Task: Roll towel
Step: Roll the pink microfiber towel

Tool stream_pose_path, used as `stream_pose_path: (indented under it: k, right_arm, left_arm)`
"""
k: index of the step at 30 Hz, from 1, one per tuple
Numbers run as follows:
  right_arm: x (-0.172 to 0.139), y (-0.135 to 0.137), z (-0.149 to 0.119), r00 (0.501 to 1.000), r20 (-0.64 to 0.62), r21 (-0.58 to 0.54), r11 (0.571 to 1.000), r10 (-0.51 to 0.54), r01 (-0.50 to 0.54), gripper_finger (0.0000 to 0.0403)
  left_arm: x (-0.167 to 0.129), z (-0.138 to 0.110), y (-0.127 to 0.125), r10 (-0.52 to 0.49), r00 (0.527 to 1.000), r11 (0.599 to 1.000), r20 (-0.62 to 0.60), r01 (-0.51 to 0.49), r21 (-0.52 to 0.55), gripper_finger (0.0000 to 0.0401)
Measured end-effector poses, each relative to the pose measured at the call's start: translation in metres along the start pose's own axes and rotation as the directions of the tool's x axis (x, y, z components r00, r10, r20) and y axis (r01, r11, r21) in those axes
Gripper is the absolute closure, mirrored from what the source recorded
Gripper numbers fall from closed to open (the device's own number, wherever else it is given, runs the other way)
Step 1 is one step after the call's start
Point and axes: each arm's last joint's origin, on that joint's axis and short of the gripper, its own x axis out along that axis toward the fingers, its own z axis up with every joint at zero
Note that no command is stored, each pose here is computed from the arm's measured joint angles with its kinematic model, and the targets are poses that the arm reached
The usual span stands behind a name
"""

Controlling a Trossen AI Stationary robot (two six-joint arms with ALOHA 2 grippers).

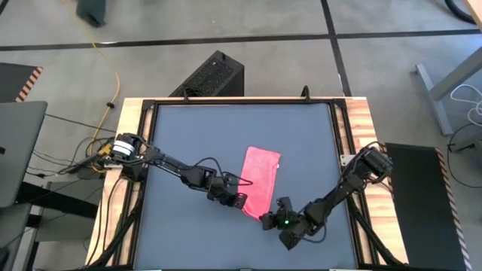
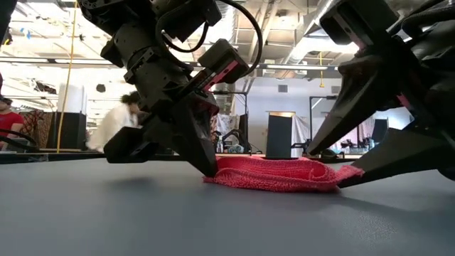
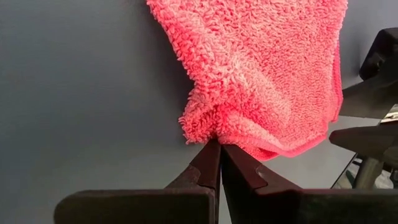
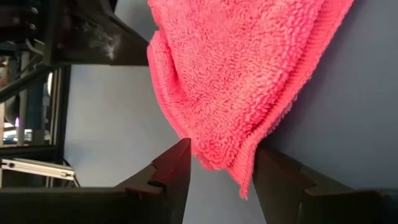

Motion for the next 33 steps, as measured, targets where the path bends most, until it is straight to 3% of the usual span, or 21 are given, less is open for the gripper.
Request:
stream_pose_path:
  k: [4, 11, 13, 23, 33]
  right_arm:
    - [0.002, 0.0, 0.0, 0.999, -0.047, 0.004, 1.0, -0.022, 0.023, 0.0251]
    - [0.001, 0.0, 0.0, 0.998, -0.054, 0.002, 1.0, -0.024, 0.025, 0.037]
    - [0.001, 0.0, 0.0, 0.998, -0.052, -0.002, 1.0, -0.022, 0.022, 0.0388]
    - [-0.006, 0.002, -0.008, 0.997, -0.08, 0.029, 0.999, 0.019, -0.016, 0.0389]
    - [-0.013, -0.002, -0.015, 0.998, -0.064, 0.073, 0.997, 0.027, -0.022, 0.0389]
  left_arm:
    - [0.0, 0.0, -0.001, -0.005, 1.0, 1.0, 0.004, 0.005, -0.001, 0.0401]
    - [0.0, 0.0, -0.002, -0.022, 1.0, 1.0, 0.003, 0.022, 0.001, 0.0401]
    - [0.0, 0.0, -0.004, -0.044, 0.999, 0.999, 0.001, 0.044, 0.007, 0.0401]
    - [0.001, -0.012, -0.008, -0.079, 0.992, 0.996, -0.094, 0.083, 0.034, 0.0401]
    - [0.001, -0.018, -0.007, -0.063, 0.992, 0.996, -0.107, 0.069, 0.055, 0.0401]
